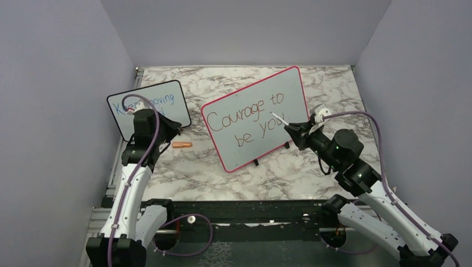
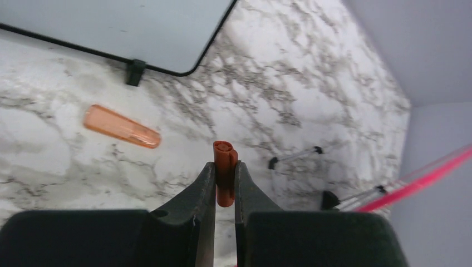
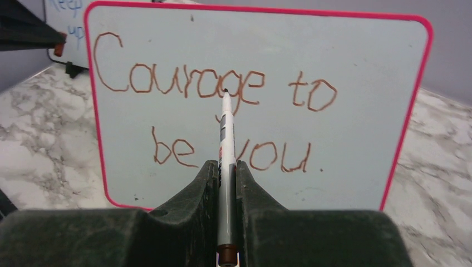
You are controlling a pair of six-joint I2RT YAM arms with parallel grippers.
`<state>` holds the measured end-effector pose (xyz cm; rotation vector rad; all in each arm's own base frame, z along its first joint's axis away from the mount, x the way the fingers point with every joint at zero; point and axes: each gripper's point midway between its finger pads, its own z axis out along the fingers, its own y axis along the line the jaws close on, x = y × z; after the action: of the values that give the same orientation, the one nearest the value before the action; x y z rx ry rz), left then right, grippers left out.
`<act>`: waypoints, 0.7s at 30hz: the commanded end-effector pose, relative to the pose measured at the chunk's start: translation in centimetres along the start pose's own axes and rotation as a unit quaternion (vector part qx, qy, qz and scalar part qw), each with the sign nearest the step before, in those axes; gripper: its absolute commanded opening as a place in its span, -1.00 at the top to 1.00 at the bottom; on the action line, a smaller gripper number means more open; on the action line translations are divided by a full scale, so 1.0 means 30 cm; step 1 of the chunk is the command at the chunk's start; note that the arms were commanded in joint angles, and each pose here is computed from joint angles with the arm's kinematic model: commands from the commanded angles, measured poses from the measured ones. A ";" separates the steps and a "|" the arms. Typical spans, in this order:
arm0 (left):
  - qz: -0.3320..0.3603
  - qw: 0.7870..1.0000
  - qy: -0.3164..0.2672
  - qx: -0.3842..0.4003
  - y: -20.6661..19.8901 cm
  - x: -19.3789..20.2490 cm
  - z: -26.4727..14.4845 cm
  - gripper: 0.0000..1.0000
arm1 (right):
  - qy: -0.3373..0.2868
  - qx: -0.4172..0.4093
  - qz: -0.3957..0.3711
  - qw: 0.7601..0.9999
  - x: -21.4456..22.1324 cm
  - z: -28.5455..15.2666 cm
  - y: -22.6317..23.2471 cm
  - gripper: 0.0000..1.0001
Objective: Write a sentence on the whiteboard
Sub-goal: Close the whiteboard marker at the center of the board.
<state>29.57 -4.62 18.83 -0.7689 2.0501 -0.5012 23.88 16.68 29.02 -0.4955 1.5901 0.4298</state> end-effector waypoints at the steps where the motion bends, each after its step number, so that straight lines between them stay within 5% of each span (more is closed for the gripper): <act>1: -0.051 0.990 0.003 0.135 -0.218 -0.051 -0.094 1.00 | -0.062 -0.100 -0.008 0.993 -0.090 0.057 0.117 0.97; 21: -0.101 0.918 -0.065 0.378 -0.734 -0.119 -0.322 1.00 | -0.224 -0.136 0.012 0.965 -0.275 0.131 0.302 0.97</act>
<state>29.53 -17.03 35.38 -0.5026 1.6463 -1.1779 22.94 26.57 33.23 -0.6253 1.2554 0.7688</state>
